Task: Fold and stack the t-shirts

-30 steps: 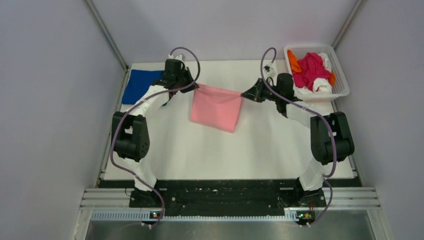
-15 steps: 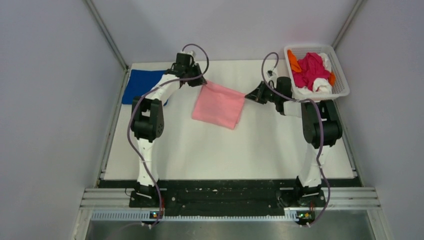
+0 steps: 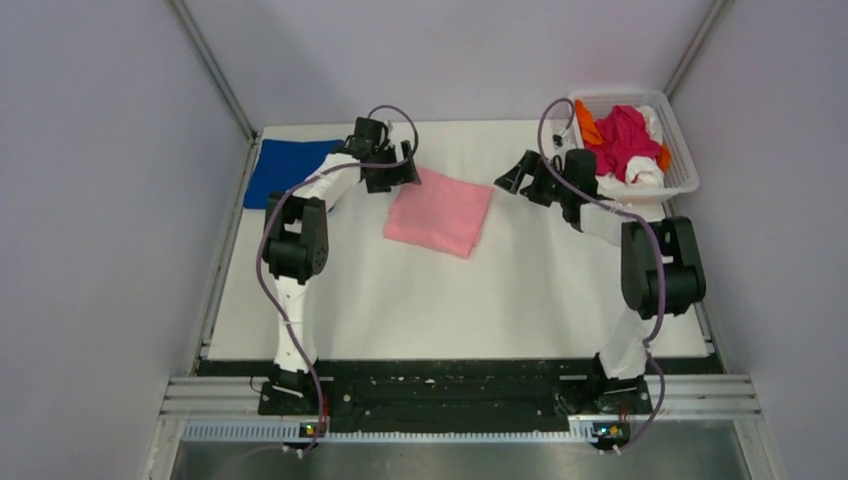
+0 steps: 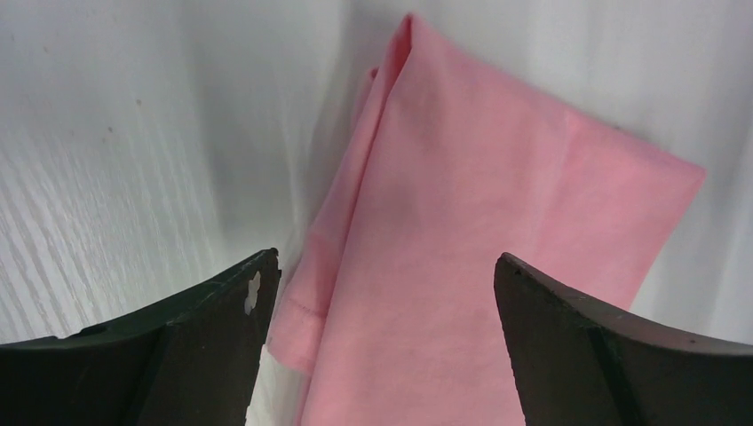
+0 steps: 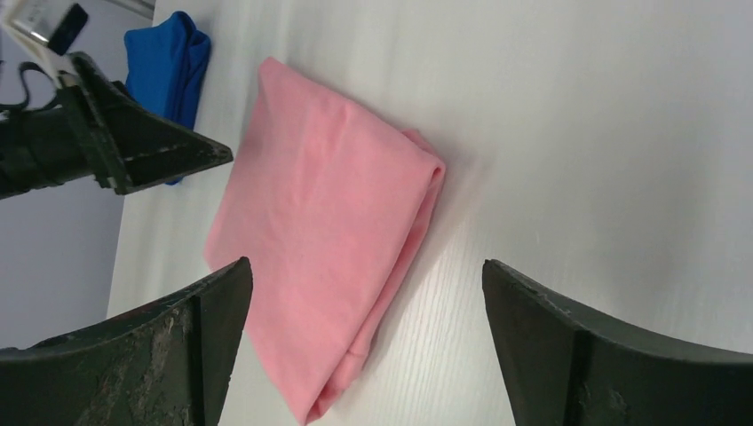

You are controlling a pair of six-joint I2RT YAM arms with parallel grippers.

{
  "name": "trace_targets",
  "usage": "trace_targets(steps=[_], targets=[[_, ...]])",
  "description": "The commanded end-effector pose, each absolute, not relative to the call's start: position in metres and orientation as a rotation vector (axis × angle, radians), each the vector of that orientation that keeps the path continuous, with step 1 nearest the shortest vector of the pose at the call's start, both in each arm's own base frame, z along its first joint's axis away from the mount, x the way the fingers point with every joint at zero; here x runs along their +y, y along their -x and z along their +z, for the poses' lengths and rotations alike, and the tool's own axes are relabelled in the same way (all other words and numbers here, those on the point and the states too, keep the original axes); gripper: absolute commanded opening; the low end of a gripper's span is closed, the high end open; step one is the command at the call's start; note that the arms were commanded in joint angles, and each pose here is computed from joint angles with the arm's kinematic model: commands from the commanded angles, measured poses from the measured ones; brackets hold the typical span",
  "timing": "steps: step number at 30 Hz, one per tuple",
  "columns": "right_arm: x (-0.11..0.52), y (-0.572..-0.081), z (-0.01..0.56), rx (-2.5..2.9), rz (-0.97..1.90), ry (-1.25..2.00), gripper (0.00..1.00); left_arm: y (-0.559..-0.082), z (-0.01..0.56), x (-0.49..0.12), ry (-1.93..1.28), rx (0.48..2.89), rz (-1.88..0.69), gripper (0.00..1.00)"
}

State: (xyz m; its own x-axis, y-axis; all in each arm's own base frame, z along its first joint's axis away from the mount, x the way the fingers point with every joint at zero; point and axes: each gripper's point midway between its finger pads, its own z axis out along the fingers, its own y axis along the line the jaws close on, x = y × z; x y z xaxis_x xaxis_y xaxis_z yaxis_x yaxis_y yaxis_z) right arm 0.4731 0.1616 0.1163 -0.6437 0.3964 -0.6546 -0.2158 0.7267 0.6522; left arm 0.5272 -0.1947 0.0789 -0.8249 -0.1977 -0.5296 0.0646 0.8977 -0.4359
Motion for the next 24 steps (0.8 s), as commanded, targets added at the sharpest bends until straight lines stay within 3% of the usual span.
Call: trace_targets(steps=[1,7,13,15,16,17,24], targets=[[0.146,-0.448,0.154,2.002,0.84,-0.131,0.99,-0.503,0.079,-0.189,0.068,2.523,-0.578,0.93],[0.131,-0.412,0.17,1.986,0.767,-0.166,0.99,-0.489,0.054,-0.206,0.018,2.611,-0.592,0.77],[0.12,-0.389,0.185,1.951,0.72,-0.174,0.99,-0.475,0.031,-0.22,-0.027,2.694,-0.5,0.47],[0.118,-0.384,0.191,1.932,0.711,-0.171,0.99,-0.474,0.027,-0.223,-0.053,2.709,-0.404,0.27],[0.117,-0.382,0.193,1.924,0.702,-0.173,0.99,-0.477,0.027,-0.218,-0.057,2.708,-0.292,0.08],[0.115,-0.381,0.196,1.916,0.694,-0.173,0.99,-0.479,0.029,-0.213,-0.069,2.697,-0.186,0.0],[0.111,-0.37,0.207,1.882,0.672,-0.159,0.99,-0.511,0.092,-0.145,-0.083,2.427,0.468,0.0]])
